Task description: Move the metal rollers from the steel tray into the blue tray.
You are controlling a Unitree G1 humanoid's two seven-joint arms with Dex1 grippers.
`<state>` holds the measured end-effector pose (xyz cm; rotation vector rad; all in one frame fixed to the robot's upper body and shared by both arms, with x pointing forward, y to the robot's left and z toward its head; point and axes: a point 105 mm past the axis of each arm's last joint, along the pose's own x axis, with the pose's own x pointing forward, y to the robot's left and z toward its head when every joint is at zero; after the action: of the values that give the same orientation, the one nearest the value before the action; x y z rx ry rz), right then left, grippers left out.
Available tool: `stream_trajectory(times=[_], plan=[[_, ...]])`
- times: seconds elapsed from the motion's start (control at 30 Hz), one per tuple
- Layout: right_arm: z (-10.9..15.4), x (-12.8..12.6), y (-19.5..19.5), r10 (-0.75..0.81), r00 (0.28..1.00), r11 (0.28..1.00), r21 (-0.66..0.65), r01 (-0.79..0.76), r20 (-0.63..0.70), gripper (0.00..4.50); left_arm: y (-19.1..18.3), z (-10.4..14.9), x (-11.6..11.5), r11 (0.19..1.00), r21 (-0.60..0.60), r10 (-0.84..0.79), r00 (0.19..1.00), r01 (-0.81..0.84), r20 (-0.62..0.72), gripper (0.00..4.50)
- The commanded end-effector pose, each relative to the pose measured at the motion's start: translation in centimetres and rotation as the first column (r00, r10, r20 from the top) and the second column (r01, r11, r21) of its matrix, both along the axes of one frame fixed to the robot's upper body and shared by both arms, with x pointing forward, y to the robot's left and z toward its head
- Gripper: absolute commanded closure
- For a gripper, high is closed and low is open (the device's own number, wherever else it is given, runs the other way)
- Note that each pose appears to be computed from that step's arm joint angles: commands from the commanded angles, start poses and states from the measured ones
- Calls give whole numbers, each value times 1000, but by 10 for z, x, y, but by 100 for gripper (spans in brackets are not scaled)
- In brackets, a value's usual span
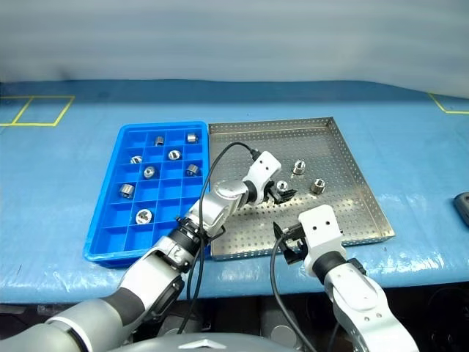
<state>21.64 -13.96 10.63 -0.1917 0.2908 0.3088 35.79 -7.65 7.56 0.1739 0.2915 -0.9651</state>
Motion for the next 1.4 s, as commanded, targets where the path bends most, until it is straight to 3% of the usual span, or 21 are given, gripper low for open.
stream_trajectory(times=[0.03,0.47,0.8,0.9,1.13,1.4], plan=[[12,1,4,16,998,1000,2,-16,57,0,-44,37,-18,990,-122,-65,997,70,45,2],[14,5,9,34,997,999,6,-34,68,0,-56,15,-22,990,-110,-86,996,83,-23,2],[14,5,9,32,997,999,4,-32,70,0,-61,15,-26,982,-151,-120,992,114,-35,2],[15,4,9,30,997,1000,3,-30,71,0,-62,15,-26,982,-150,-120,992,114,-33,55],[14,5,8,27,997,1000,1,-27,70,0,-62,13,-26,981,-154,-125,992,119,-30,281],[13,5,11,36,997,999,7,-36,66,0,-56,24,-26,974,-189,-134,991,129,-14,282]])
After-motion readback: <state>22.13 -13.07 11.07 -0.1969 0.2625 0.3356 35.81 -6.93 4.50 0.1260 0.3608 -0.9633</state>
